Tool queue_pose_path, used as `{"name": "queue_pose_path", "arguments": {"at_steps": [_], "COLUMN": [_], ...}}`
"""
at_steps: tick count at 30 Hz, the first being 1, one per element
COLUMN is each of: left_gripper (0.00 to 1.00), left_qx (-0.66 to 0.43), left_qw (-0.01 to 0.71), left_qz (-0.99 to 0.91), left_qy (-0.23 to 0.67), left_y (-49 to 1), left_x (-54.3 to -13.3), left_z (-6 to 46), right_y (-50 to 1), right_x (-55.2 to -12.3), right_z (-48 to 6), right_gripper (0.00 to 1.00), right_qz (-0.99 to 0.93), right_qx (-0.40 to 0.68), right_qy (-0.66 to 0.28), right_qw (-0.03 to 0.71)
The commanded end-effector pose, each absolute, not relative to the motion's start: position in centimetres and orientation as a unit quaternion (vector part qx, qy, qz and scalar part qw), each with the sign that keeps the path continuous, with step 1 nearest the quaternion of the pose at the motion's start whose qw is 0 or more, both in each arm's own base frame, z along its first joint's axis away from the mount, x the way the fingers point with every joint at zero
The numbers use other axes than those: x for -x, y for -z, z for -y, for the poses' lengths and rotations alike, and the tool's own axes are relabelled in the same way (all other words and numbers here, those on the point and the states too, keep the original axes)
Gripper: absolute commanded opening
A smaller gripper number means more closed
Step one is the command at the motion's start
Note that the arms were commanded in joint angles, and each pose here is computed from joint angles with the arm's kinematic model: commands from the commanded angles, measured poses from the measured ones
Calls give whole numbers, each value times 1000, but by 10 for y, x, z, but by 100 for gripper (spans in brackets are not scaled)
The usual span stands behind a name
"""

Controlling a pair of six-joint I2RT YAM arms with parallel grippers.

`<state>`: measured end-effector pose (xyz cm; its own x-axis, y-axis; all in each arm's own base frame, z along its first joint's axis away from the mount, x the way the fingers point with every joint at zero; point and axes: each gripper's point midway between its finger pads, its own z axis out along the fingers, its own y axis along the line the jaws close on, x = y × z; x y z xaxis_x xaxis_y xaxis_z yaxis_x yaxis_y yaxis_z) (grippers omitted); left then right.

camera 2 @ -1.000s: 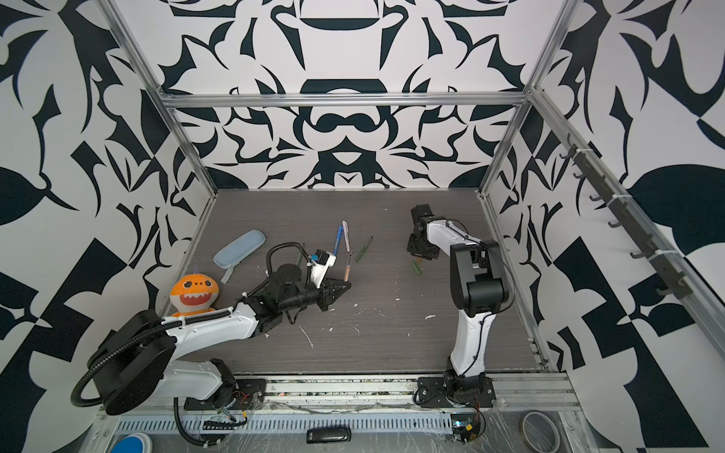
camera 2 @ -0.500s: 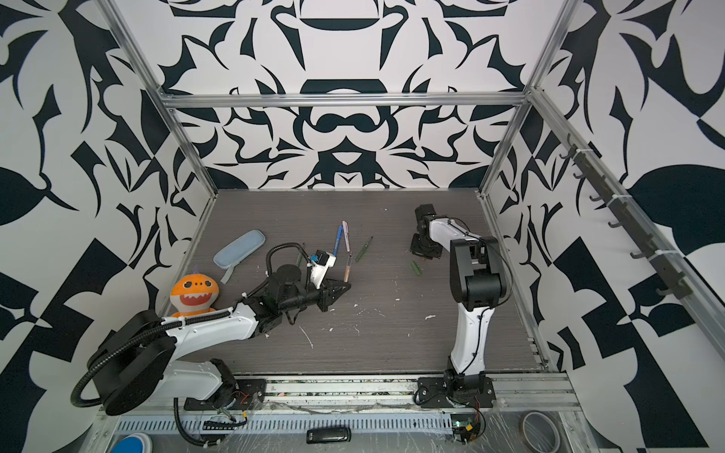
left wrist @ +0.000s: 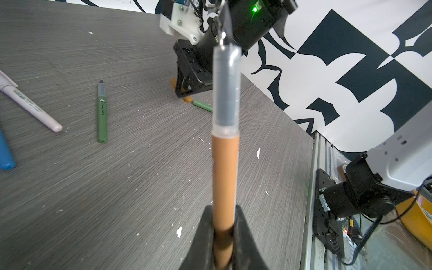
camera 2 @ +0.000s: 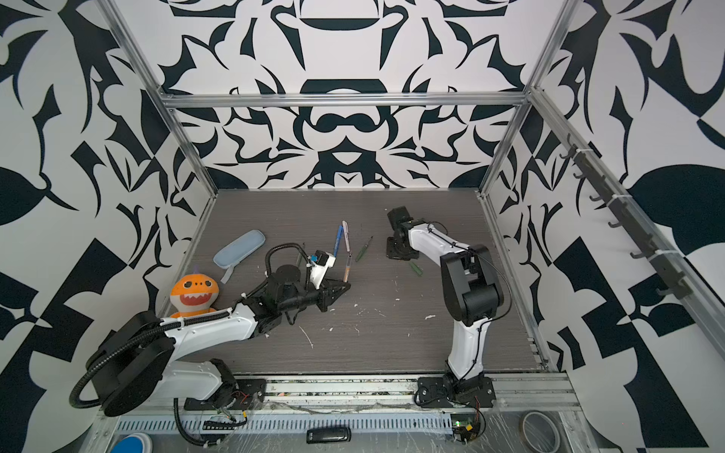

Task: Insert pens into pen caps
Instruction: Pick up the pen cap from the middle-right of the table, then place the pen cap at the center of the table, then rotate the pen cap at the center of the table.

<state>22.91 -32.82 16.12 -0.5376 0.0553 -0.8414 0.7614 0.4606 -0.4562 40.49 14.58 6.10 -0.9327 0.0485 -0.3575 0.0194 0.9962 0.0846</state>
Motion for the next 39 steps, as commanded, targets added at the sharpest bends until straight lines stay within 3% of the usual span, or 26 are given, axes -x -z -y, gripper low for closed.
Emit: {"name": "queue_pose_path", "arguments": {"at_steps": [1, 11, 21, 31, 39], "left_gripper": [6, 6, 6, 6, 6], "left_qx": [-273, -274, -273, -274, -276], "left_qw": [410, 408, 409, 408, 410], "left_qz": [-750, -750, -749, -748, -748], "left_qy": [442, 443, 443, 445, 443], "left_y": [-165, -164, -164, -164, -164], "left_x": [-227, -226, -226, -225, -225], "left_z": [325, 326, 325, 325, 325], "right_y": [-64, -31, -32, -22, -28], "right_x": [-382, -320, -311, -295, -315], "right_z": [-173, -214, -194, -192, -175], "right_gripper": [10, 13, 36, 37, 33], "right_qz": [-982, -982, -988, -991, -991], "right_qx": [19, 67, 72, 98, 91], "right_qy": [-72, -142, -93, -42, 11], "right_qw": [173, 106, 99, 80, 98]}}
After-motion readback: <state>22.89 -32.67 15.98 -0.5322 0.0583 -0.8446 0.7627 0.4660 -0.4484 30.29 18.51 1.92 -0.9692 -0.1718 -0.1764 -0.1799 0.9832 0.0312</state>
